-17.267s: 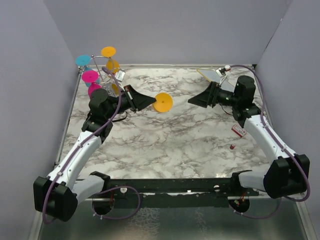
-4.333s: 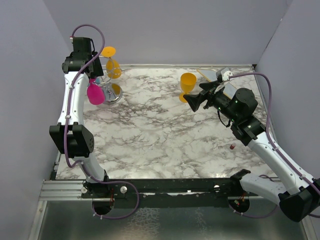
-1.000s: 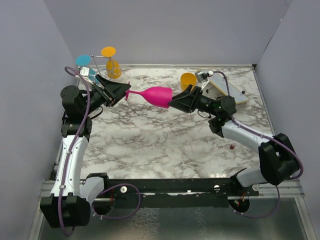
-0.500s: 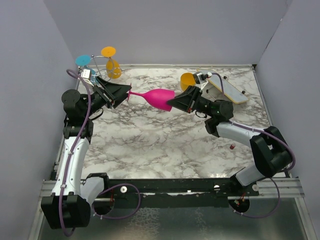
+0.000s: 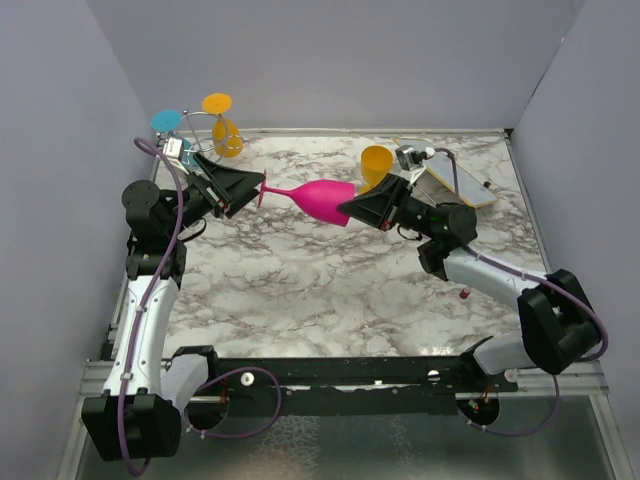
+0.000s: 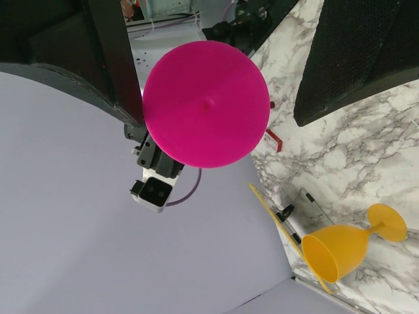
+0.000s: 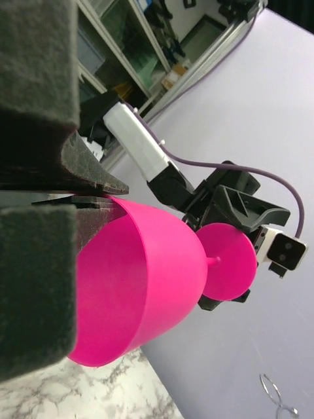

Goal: Take the wine glass off the wine glass rack

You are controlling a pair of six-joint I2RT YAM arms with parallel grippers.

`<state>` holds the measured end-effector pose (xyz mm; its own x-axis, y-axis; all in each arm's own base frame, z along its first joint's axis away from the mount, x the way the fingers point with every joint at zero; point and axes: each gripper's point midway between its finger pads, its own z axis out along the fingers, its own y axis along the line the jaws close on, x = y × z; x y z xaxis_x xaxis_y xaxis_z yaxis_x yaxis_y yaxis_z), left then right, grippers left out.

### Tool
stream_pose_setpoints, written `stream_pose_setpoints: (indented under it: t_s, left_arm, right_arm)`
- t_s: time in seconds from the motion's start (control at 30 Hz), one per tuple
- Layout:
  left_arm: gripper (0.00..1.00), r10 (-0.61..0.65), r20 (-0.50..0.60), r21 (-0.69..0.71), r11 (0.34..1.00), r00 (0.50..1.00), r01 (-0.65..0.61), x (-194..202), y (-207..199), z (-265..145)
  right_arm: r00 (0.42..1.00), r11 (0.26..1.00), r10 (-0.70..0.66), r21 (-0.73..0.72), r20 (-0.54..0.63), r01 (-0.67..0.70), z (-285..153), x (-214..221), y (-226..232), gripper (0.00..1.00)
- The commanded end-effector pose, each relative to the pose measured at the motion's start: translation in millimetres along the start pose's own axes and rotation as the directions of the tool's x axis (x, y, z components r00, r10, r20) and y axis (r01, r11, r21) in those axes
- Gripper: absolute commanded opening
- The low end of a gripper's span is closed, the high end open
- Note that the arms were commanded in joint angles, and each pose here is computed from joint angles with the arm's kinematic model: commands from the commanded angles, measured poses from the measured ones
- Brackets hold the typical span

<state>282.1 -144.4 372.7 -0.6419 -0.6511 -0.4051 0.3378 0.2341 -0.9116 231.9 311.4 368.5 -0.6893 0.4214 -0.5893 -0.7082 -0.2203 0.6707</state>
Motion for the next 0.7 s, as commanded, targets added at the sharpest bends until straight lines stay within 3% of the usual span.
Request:
stream_pose_setpoints:
  t_s: [0.0, 0.17, 0.3, 0.53, 0.67]
  left_arm:
    - [0.99, 0.088, -0.007, -0.009, 0.996, 0.996, -0.088, 0, -6, -4]
    - [0.99, 0.159, -0.027, -0.073, 0.984, 0.987, -0.16, -1, 0, -5]
    - [0.99, 0.207, -0.017, -0.168, 0.964, 0.978, -0.207, -5, 10, -11]
    - [0.99, 0.259, 0.0, -0.273, 0.929, 0.966, -0.249, -11, 25, -19]
    - [0.99, 0.28, 0.001, -0.305, 0.914, 0.96, -0.267, -15, 33, -19]
  right_arm:
    - [0.992, 0.993, -0.119, 0.013, 0.039, 0.118, -3, -7, 18, 0.01]
    - [0.971, 0.965, -0.234, 0.132, 0.052, 0.226, -10, -15, 15, 0.01]
    - [0.93, 0.883, -0.365, 0.335, 0.046, 0.33, -26, -30, 3, 0.01]
    - [0.735, 0.551, -0.678, 0.645, -0.024, 0.529, -84, -77, 18, 0.01]
    - [0.615, 0.349, -0.783, 0.755, -0.091, 0.556, -120, -101, 40, 0.01]
